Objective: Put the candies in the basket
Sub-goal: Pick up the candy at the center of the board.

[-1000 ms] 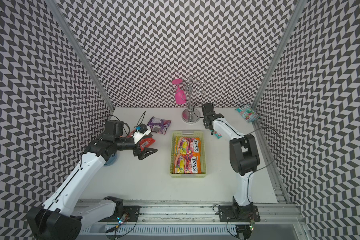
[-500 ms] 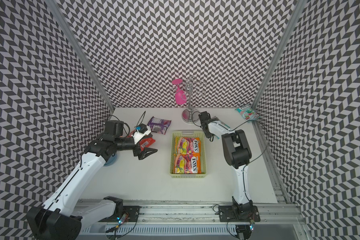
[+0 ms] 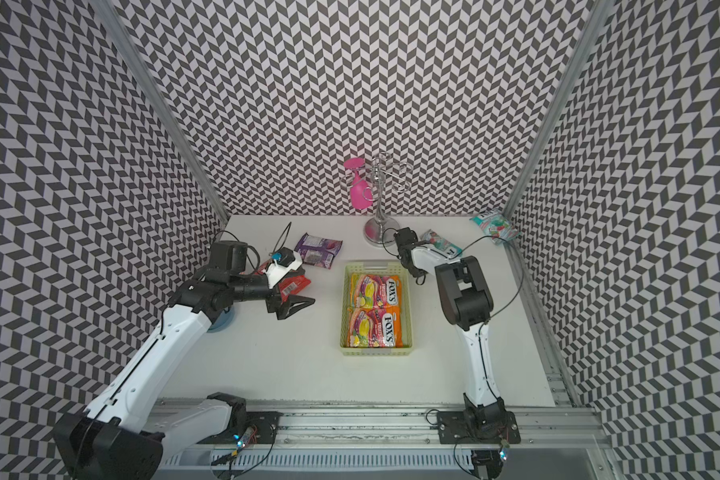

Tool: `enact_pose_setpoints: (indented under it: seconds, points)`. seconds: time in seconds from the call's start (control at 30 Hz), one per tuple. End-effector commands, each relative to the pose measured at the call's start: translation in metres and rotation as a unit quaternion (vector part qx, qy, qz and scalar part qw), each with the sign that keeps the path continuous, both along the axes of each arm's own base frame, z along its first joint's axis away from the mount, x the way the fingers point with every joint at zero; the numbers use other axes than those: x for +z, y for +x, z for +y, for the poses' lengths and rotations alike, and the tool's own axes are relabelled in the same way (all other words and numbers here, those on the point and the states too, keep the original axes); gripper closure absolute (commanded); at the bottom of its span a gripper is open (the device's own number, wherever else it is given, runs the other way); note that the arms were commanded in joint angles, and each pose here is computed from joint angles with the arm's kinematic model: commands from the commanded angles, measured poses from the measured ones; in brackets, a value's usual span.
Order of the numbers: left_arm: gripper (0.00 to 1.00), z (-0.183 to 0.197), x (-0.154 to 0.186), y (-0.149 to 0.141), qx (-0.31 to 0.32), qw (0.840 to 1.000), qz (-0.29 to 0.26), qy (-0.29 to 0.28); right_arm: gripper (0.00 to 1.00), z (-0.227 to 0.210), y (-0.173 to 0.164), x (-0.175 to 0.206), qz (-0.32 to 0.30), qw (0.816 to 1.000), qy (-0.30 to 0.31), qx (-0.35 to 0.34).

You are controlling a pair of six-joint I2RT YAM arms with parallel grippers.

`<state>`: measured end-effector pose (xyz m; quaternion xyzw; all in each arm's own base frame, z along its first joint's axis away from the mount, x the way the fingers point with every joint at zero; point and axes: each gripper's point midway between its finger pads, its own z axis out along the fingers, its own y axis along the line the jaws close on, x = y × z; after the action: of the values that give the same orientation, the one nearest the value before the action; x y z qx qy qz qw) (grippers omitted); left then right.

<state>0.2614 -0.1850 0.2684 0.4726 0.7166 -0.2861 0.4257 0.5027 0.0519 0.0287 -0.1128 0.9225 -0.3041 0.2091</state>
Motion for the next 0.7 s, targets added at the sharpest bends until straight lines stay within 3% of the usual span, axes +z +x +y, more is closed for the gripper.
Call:
enact_pose_setpoints:
  seconds: [0.0, 0.67]
  points:
    - [0.01, 0.0, 0.013, 0.001, -0.001, 1.0, -0.014, -0.01, 1.0, 0.0, 0.002, 0.003, -0.006, 1.0, 0.005, 0.002]
    - [0.01, 0.0, 0.016, 0.003, 0.0, 1.0, -0.015, -0.008, 1.0, 0.014, -0.023, 0.152, -0.156, 0.981, 0.106, 0.043]
